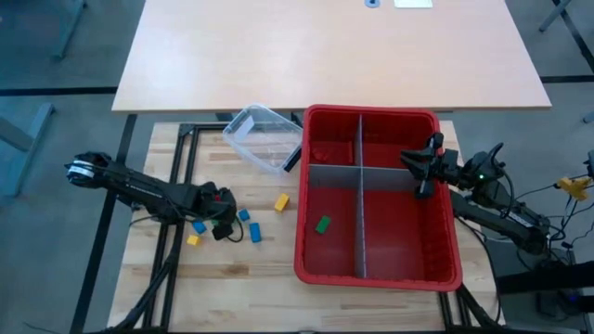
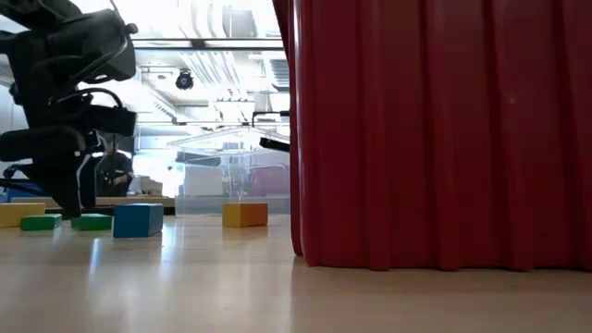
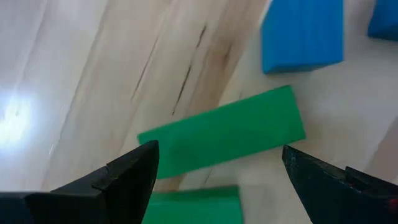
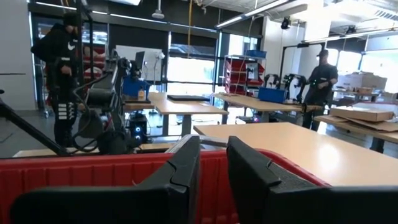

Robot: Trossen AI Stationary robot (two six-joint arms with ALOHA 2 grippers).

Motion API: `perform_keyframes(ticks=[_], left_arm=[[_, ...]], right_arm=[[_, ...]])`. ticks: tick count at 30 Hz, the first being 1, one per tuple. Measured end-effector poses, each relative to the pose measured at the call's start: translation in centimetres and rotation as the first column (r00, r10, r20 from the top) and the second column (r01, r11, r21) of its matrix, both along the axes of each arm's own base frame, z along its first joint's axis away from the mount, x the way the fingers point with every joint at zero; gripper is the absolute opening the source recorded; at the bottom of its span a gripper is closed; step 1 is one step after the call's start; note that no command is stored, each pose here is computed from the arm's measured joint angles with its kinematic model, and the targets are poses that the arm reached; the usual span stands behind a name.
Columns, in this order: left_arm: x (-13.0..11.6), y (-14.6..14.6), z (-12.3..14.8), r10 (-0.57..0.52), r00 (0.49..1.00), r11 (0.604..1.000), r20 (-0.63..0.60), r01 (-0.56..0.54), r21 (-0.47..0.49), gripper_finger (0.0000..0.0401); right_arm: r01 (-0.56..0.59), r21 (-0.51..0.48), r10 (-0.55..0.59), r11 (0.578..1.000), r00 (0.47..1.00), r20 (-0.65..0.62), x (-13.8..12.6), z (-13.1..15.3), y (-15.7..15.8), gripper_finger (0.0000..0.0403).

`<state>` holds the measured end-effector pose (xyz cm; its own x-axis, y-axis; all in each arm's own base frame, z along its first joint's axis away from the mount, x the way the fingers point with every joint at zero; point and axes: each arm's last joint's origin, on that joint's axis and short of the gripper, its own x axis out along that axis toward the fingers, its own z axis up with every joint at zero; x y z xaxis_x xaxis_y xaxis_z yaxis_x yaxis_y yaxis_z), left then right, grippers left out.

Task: Sort blocks
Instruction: Put the right green block into the bottom left of the red bin

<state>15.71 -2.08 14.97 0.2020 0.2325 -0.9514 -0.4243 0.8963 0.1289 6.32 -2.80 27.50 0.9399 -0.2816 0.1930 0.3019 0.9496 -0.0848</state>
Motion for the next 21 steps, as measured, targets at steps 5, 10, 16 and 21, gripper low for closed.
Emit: perform_keyframes(ticks=[5, 10, 16, 21], left_arm=[[1.6, -0.3, 0.8, -0.086, 0.996, 0.996, -0.006, 0.086, 0.029, 0.0314], [2.5, -0.4, 0.5, -0.12, 0.989, 0.992, -0.087, 0.123, 0.032, 0.0314], [2.6, -0.6, -1.0, -0.135, 0.967, 0.991, -0.216, 0.132, -0.027, 0.0313], [3.5, -0.9, -1.1, -0.159, 0.966, 0.987, -0.204, 0.15, -0.058, 0.0313]], right_arm=[[0.0, -0.001, 0.0, 1.0, 1.0, 0.0, 0.0, 0.0, 0.0, 0.0048], [0.0, 0.0, 0.0, 1.0, 1.0, -0.001, 0.0, 0.0, 0.0, 0.0044], [0.0, -0.001, 0.0, 1.0, 1.0, -0.001, 0.0, 0.0, 0.0, 0.0049], [0.0, 0.001, 0.0, 1.0, 1.0, -0.007, 0.1, -0.2, -0.1, 0.0059]])
